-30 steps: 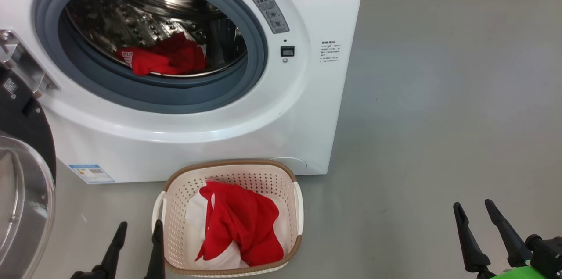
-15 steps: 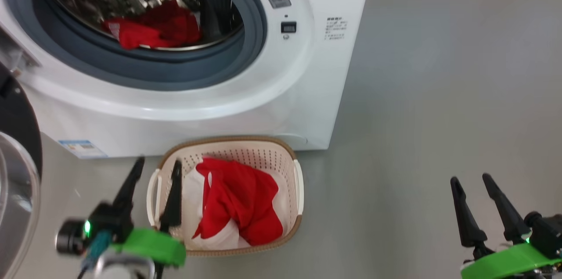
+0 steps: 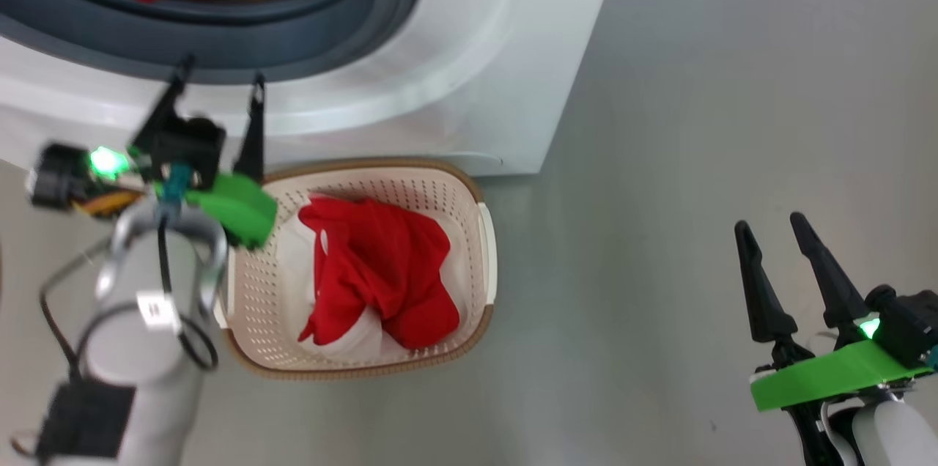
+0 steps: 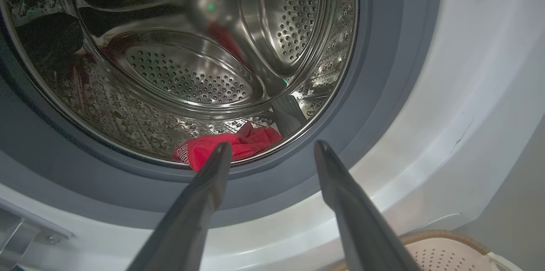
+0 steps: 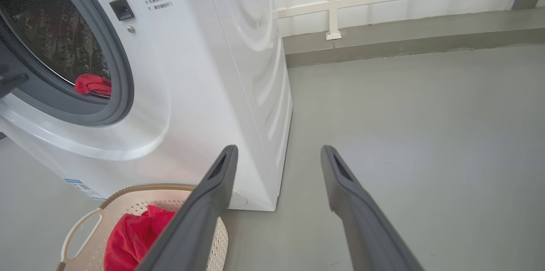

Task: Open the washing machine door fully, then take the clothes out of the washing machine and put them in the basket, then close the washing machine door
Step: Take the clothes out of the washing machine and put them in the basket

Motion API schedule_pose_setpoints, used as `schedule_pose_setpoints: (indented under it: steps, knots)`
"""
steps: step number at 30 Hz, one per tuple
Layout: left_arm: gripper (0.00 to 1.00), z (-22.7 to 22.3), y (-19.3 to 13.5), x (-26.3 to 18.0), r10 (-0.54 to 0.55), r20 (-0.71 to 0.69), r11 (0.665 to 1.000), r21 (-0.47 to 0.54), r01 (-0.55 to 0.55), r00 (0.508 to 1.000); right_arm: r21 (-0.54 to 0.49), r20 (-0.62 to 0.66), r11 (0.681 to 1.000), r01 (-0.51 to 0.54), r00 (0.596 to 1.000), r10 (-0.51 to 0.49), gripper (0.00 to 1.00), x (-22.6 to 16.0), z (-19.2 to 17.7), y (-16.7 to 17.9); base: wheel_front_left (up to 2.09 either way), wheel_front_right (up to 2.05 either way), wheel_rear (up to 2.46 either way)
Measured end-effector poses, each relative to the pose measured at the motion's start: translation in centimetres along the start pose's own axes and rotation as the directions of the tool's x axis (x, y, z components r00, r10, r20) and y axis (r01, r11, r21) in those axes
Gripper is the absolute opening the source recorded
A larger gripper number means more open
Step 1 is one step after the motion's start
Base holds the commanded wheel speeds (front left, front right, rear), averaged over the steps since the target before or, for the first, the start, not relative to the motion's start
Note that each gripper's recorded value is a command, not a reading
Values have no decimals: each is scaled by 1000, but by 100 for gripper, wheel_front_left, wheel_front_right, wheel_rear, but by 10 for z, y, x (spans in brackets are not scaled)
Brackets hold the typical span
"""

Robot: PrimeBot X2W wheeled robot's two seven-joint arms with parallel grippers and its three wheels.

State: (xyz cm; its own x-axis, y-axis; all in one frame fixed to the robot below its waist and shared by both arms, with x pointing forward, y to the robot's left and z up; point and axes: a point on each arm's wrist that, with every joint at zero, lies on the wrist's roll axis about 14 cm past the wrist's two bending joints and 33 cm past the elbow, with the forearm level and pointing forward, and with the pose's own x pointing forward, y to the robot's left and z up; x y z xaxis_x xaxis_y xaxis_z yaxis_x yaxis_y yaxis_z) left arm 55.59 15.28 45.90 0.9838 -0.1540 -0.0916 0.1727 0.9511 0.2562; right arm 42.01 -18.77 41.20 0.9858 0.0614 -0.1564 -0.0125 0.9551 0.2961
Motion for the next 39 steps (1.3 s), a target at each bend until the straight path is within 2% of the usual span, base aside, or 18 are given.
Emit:
schedule_pose_setpoints:
  steps: [6,18,28,39]
  knots:
    - [100,-7,5,43,-14,-59,992,123,21,998,9,-22,1000,21,1000,-21,100,10,-12,-6,0,0,0]
    - [100,-34,16,98,21,-234,963,267,43,972,17,-43,999,41,998,-41,100,24,-24,-12,0,0,0]
    - [100,-58,22,119,50,-326,959,279,45,944,18,-74,997,71,995,-69,100,22,-36,-22,0,0,0]
    - [100,-74,29,133,92,-358,956,293,18,929,11,-73,997,76,995,-75,100,31,-38,-26,0,0,0]
